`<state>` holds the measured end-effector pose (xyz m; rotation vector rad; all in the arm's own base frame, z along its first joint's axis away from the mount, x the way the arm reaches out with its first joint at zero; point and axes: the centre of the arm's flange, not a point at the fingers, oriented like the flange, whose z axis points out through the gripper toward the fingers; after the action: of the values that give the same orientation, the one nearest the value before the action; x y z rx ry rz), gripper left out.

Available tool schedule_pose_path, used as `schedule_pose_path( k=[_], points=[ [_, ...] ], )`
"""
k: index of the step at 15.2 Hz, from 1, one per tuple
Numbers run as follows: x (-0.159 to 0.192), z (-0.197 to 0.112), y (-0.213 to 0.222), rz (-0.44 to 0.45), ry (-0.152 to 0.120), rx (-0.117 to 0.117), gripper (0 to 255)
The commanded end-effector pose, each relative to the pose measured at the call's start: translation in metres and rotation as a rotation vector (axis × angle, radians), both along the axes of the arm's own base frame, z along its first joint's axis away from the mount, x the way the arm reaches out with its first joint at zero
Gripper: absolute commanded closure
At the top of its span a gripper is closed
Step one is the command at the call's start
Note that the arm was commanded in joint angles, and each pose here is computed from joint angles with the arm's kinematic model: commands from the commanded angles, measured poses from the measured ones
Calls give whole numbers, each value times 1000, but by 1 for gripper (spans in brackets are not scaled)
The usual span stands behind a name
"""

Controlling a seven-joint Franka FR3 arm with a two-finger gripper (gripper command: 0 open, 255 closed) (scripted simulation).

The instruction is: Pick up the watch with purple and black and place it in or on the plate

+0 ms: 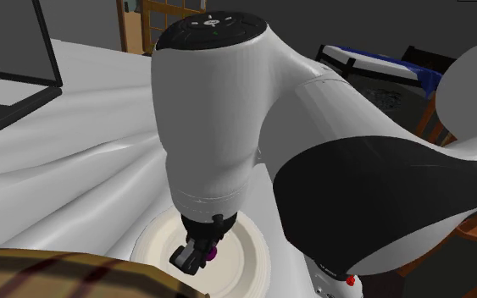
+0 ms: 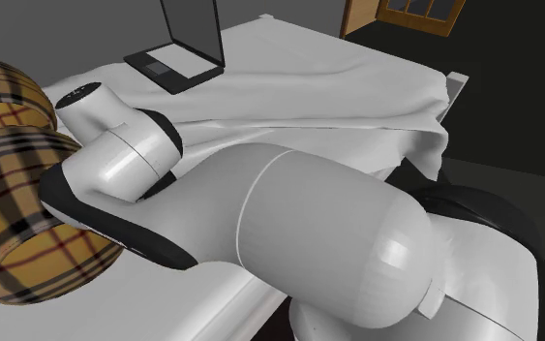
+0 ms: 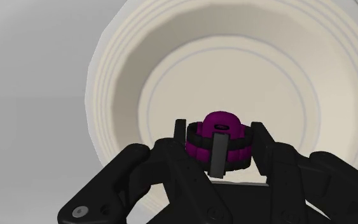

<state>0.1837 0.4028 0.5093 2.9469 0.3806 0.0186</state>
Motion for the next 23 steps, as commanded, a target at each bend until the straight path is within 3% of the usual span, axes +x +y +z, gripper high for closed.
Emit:
schedule_pose_path(
  k=[1, 8, 9, 14, 18, 23],
  points=[
    [0, -6, 0, 0, 0, 0, 255],
    [0, -6, 0, 0, 0, 0, 255],
    [0, -6, 0, 0, 0, 0, 0],
    [0, -6, 0, 0, 0, 0, 0],
    [-2, 44, 9, 0, 0, 0, 0],
    [-2, 44, 9, 0, 0, 0, 0]
  ],
)
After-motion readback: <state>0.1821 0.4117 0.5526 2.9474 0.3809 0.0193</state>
